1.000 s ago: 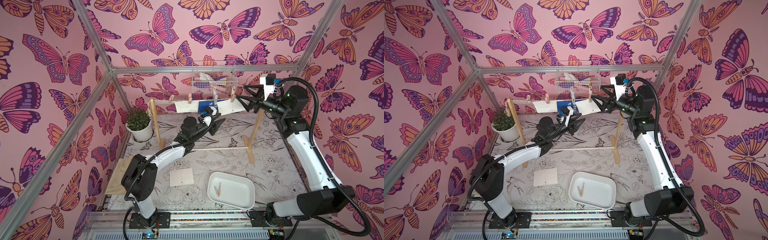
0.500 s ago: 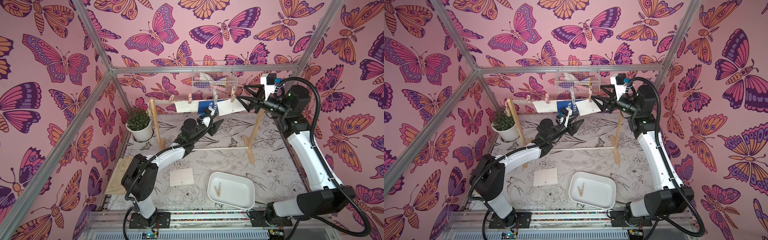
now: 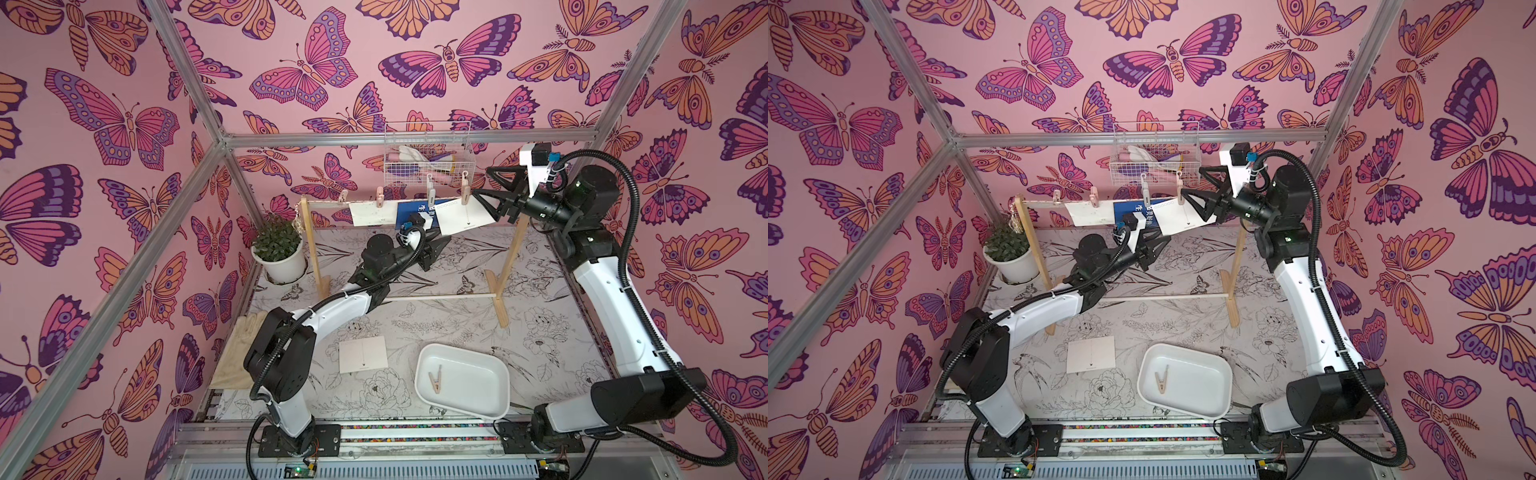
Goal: Remove the postcards from the strings
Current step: Pinch the postcard on the clothesline.
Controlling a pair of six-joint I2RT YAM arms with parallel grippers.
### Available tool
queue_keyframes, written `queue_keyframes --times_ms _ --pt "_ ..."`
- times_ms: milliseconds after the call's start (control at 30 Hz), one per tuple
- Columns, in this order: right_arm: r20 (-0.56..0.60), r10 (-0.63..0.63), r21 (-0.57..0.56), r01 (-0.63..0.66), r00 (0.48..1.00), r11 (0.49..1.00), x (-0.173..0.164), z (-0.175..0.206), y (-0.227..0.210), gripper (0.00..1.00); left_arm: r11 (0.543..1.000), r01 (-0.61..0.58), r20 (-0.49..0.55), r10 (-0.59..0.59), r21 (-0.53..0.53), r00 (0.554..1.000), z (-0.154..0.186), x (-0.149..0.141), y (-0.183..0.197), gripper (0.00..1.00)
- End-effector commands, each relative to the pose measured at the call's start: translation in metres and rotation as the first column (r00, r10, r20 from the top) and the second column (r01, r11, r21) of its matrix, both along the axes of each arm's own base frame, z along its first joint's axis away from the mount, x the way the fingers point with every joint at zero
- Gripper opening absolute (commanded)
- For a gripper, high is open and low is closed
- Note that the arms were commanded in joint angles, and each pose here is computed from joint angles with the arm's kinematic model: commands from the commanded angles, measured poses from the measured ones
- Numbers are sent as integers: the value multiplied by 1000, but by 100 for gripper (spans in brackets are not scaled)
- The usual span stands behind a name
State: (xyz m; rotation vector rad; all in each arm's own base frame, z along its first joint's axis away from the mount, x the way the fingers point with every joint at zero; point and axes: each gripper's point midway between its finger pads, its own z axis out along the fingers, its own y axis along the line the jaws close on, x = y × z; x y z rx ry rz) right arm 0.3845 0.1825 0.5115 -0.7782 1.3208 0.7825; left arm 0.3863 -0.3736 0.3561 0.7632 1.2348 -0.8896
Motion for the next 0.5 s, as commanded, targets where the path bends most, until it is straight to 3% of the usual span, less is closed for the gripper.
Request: queue_keyframes --times_ms 0,467 --pt "5 25 -28 -25 1000 999 1 1 1 83 999 41 40 -40 -33 998 13 -6 -5 32" --pt "-89 87 -110 -96 992 989 17 -22 10 83 999 25 34 -24 -45 999 11 -5 -4 8"
